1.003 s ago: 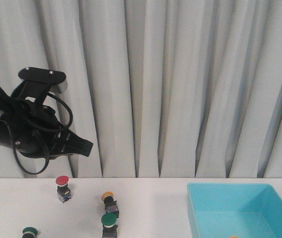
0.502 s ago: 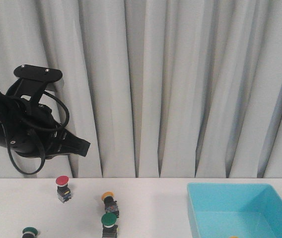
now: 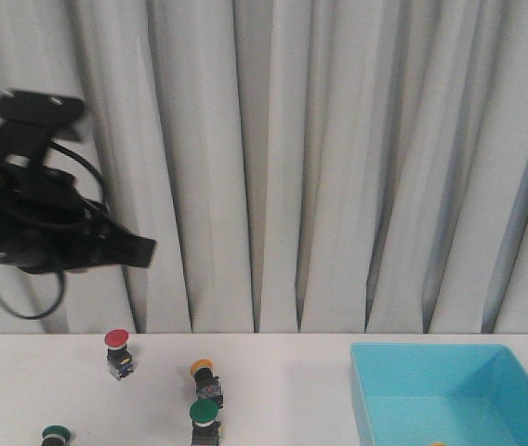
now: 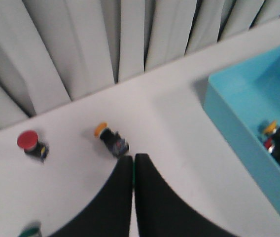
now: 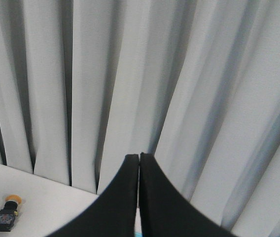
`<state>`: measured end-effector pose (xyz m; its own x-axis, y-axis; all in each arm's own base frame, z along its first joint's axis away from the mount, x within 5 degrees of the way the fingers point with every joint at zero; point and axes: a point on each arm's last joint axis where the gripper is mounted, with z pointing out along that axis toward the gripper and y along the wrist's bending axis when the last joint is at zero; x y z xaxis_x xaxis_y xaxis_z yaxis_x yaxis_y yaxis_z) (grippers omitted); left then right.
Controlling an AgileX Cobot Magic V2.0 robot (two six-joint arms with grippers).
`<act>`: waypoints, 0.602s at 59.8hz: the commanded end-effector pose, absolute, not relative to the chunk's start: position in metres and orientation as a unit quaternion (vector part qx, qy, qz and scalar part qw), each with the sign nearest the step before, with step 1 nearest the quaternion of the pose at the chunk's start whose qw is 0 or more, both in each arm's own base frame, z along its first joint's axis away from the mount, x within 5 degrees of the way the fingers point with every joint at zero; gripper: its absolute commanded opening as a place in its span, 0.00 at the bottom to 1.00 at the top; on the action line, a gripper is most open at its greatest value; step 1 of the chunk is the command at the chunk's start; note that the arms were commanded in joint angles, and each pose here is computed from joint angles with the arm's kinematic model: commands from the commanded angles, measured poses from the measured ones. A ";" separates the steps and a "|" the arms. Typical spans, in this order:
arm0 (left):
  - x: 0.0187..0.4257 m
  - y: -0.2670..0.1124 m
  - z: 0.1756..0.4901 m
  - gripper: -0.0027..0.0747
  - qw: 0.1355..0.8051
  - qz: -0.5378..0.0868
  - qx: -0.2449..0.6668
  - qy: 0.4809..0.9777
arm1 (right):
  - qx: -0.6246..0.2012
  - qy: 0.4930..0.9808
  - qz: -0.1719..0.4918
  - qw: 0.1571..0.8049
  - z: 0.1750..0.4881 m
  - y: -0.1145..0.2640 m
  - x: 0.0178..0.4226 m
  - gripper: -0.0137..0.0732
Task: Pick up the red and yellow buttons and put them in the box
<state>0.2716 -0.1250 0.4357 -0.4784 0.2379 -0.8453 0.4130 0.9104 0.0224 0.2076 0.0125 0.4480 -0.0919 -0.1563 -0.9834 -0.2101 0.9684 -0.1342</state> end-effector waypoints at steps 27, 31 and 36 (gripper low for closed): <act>0.115 -0.026 0.287 0.03 0.727 -0.042 0.118 0.675 | -0.106 0.710 0.011 0.696 0.465 0.009 0.202 0.15; 0.099 -0.019 0.263 0.03 0.723 -0.026 0.105 0.682 | -0.106 0.710 0.011 0.696 0.465 0.009 0.202 0.15; 0.083 -0.012 0.240 0.03 0.727 -0.010 0.085 0.681 | -0.106 0.710 0.011 0.696 0.465 0.009 0.202 0.15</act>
